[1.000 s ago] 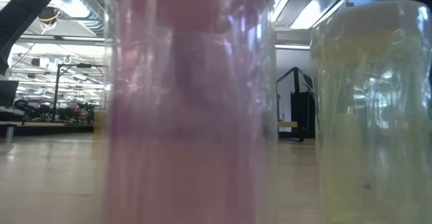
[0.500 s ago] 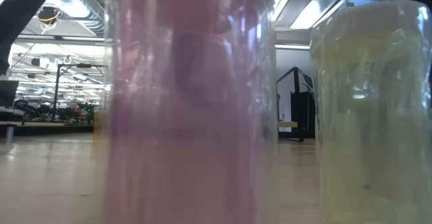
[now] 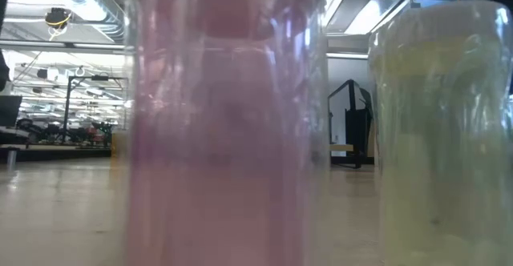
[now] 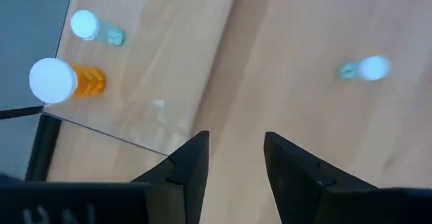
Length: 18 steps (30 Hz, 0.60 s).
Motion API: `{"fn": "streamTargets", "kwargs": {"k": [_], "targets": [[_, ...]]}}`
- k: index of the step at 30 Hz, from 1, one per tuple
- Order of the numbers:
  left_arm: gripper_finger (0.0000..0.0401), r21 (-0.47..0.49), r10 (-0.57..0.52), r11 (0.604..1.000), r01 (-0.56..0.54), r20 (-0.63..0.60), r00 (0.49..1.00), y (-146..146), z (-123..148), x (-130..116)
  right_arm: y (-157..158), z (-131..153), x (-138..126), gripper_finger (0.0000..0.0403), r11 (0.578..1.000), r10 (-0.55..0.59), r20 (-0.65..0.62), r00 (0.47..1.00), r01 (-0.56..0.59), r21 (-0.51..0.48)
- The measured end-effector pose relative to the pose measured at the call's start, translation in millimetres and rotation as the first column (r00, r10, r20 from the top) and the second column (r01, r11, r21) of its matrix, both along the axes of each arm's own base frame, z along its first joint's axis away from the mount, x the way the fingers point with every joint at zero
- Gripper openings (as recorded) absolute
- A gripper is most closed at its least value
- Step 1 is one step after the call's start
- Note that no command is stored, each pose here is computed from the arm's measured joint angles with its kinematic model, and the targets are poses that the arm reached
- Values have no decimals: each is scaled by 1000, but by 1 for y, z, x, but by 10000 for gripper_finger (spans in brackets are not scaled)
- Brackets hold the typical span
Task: Pick and place medicine bottles onto shelf by color
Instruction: Put the top yellow pill bottle on the shelf
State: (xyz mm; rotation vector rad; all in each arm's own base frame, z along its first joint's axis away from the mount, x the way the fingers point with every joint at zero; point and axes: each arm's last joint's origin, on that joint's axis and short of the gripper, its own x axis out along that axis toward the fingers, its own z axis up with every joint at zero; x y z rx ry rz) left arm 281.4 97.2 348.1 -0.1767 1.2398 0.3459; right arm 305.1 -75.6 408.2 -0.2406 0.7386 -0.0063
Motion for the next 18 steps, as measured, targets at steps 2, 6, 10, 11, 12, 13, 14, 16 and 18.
{"fn": "streamTargets", "kwargs": {"k": [2, 6, 10, 11, 12, 13, 14, 16, 18], "targets": [[135, 3, 5, 1000, -5, 42, 999, -14, 11, -6, 0, 0, 0, 195, 1000, 0, 0, 1000, 0, 0], [135, -1, -8, 1000, 8, 106, 994, -39, 26, -15, 0, 0, 0, 195, 1000, 0, 0, 1000, 0, 0], [135, 13, -28, 1000, 27, 101, 995, -60, 31, -21, 0, 0, 0, 195, 1000, 0, 1, 1000, 0, 0], [135, 14, -32, 999, 31, 97, 995, -65, 31, -23, 0, 0, 0, 195, 1000, 0, 0, 1000, 0, 0], [135, 13, -34, 999, 33, 96, 995, -70, 32, -24, 0, 0, 0, 195, 1000, 0, 1, 1000, 0, 0], [135, 17, -35, 999, 34, 90, 995, -74, 33, -25, 0, 0, 0, 195, 1000, 0, 1, 1000, 0, 0], [135, 24, -35, 999, 33, 90, 995, -79, 33, -25, 0, 0, 0, 195, 1000, 0, 1, 1000, 0, 0], [135, 34, -36, 999, 33, 93, 995, -87, 33, -26, 0, 0, 0, 195, 1000, 1, 2, 1000, -1, 0], [135, 49, -39, 998, 34, 97, 995, -94, 34, -27, 0, 1, 1, 195, 1000, -1, 13, 1000, 1, -2]]}}
